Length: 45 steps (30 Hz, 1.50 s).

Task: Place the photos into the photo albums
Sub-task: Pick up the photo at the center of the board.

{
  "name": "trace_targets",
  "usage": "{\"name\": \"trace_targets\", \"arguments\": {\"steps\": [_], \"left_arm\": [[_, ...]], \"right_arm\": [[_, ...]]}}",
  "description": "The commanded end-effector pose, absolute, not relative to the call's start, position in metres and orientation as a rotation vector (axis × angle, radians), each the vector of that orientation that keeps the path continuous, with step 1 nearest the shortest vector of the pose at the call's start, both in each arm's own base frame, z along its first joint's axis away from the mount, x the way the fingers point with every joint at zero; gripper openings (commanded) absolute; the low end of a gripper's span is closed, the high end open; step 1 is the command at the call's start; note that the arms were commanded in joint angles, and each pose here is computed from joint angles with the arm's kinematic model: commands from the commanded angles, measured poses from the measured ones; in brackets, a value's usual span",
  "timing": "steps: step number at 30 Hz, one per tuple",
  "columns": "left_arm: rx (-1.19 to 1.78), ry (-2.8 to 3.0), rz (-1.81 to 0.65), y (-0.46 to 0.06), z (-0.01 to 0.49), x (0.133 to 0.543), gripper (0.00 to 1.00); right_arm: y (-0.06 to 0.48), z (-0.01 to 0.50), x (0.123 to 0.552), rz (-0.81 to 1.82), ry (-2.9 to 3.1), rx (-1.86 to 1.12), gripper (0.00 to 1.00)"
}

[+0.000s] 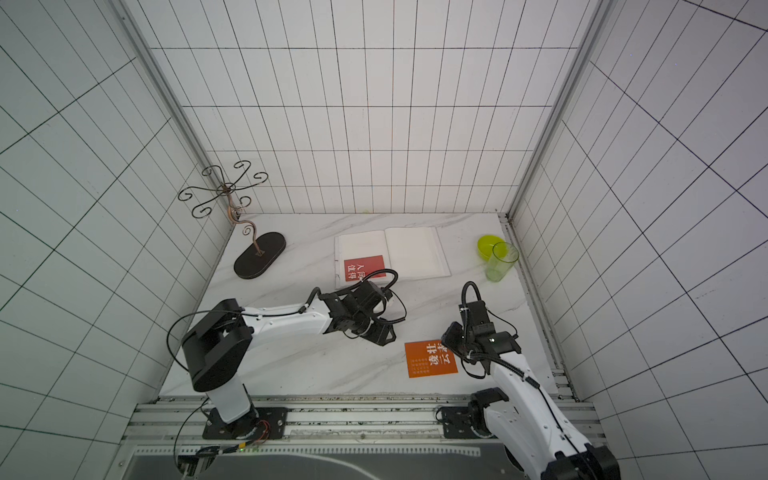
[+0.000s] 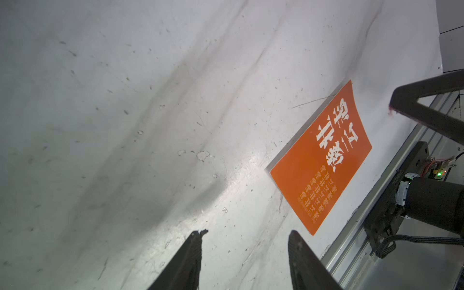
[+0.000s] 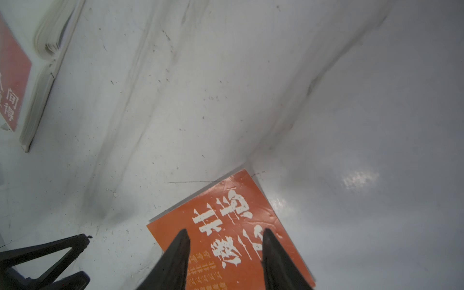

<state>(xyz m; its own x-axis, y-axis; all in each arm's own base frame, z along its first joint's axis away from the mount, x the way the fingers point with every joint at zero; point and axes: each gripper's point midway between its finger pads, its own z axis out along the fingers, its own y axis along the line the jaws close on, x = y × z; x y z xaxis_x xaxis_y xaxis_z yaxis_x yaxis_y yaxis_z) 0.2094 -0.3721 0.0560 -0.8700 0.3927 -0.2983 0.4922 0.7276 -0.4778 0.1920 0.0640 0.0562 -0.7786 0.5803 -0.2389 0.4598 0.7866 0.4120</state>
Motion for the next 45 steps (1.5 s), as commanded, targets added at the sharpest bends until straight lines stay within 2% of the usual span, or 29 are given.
{"name": "trace_targets", "arguments": {"steps": [1,8,33,36,45], "left_arm": [[0.725,2.718,-0.976,-0.396,0.061,0.211,0.56],[0.715,2.767,-1.046,-0.404,0.043,0.204,0.56],[0.616,2.811,-1.28,-0.414,0.018,0.189,0.55],[0.572,2.793,-1.345,-0.416,0.021,0.19,0.51],[0.52,2.775,-1.366,-0.413,0.023,0.2,0.29]], "right_arm": [[0.06,0.027,0.165,0.462,2.669,0.936,0.48],[0.072,0.0,0.149,0.571,2.715,0.994,0.48],[0.072,-0.001,0.151,0.545,2.741,0.981,0.48],[0.073,-0.001,0.151,0.552,2.744,0.986,0.47],[0.073,-0.001,0.152,0.553,2.745,0.989,0.47]]}}
